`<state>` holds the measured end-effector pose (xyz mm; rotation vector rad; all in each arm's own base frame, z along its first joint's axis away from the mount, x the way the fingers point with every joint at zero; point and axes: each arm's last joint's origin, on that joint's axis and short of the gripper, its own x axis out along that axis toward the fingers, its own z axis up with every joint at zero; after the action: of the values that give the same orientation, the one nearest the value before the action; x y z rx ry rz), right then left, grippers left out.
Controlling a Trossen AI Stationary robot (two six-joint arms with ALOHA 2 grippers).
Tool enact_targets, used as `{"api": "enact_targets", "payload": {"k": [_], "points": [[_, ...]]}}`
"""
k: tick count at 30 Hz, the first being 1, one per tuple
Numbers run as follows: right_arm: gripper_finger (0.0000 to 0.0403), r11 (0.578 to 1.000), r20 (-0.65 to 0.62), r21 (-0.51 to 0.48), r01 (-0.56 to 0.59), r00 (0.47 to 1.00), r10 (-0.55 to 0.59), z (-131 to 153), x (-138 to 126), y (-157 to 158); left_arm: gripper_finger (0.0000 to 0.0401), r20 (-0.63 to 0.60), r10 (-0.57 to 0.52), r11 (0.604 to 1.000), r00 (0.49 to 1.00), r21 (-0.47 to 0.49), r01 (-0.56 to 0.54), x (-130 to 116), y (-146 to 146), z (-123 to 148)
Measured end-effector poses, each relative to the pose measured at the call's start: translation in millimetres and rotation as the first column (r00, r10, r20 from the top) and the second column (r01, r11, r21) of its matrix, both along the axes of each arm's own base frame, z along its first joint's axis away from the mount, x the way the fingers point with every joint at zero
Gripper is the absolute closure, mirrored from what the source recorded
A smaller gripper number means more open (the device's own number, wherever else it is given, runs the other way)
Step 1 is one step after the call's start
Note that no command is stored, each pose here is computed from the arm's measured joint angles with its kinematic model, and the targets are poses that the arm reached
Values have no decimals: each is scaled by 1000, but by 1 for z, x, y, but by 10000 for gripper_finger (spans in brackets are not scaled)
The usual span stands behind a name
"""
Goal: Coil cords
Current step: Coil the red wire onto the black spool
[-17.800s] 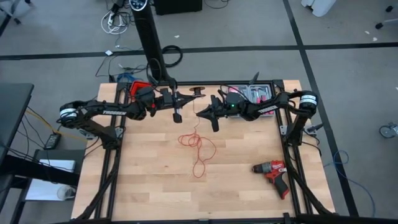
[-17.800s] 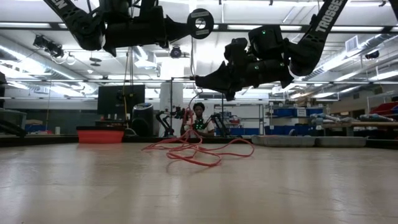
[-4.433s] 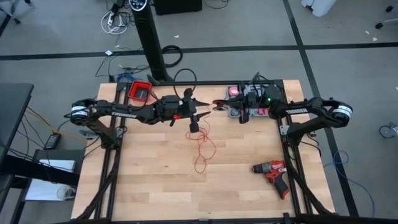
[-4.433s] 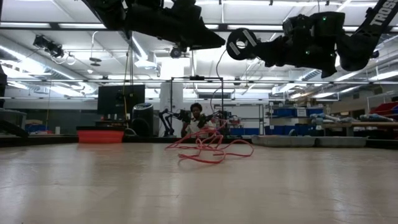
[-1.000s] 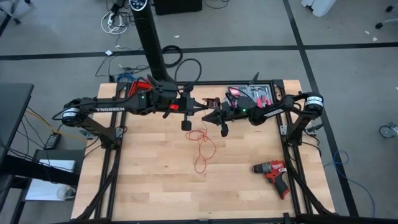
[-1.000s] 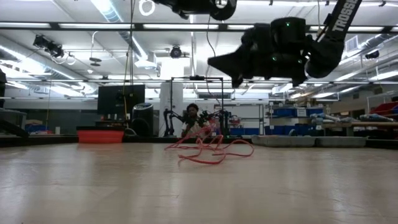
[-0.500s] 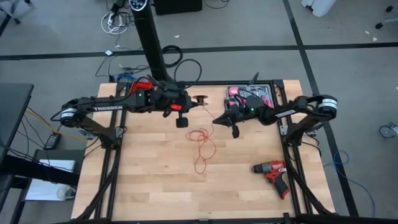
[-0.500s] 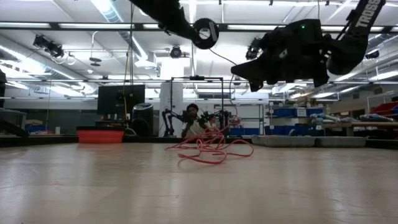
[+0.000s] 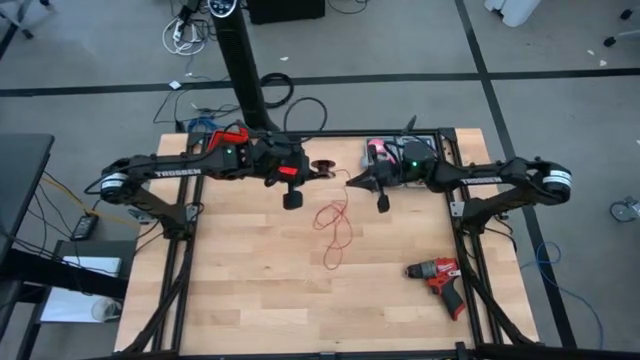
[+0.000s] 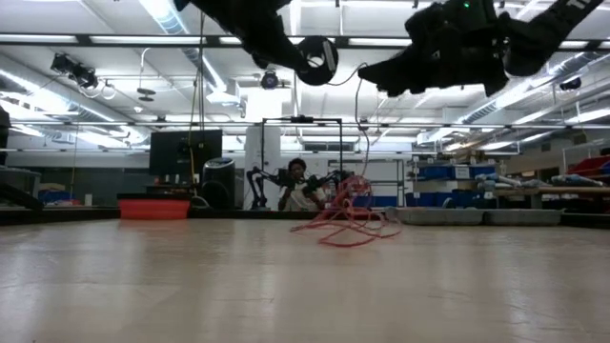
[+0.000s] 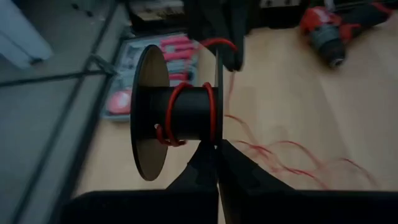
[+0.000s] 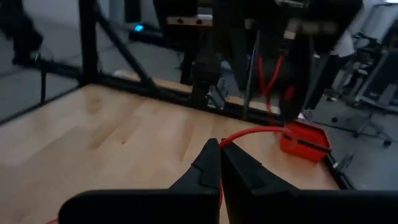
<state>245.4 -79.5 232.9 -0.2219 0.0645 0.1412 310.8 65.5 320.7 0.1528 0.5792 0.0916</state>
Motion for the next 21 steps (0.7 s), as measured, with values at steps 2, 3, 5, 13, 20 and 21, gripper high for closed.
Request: {"api": "enact_targets", "payload": {"k": [2, 3, 5, 13, 20, 21], "points": [[403, 999, -20, -43, -19, 1000, 18, 8, 4, -1, 401, -16, -20, 999, 1000, -35, 20, 6, 0, -8], [403, 998, -27, -55, -31, 999, 29, 13, 7, -2, 401, -30, -26, 998, 999, -56, 24, 8, 0, -12], [403, 996, -45, -67, -65, 997, 62, 21, 10, -2, 401, -75, -32, 996, 997, -90, 26, 12, 0, -22], [403, 986, -195, -26, -165, 968, 157, 44, 17, 0, 401, -130, 19, 993, 991, -115, -34, 21, 4, -39], [403, 976, -157, -101, -195, 971, 178, 56, 20, 3, 401, -83, -108, 974, 991, -207, 89, 31, 3, -45], [403, 974, -153, -102, -200, 971, 184, 57, 20, 3, 401, -88, -129, 968, 988, -225, 106, 32, 2, -48]]}}
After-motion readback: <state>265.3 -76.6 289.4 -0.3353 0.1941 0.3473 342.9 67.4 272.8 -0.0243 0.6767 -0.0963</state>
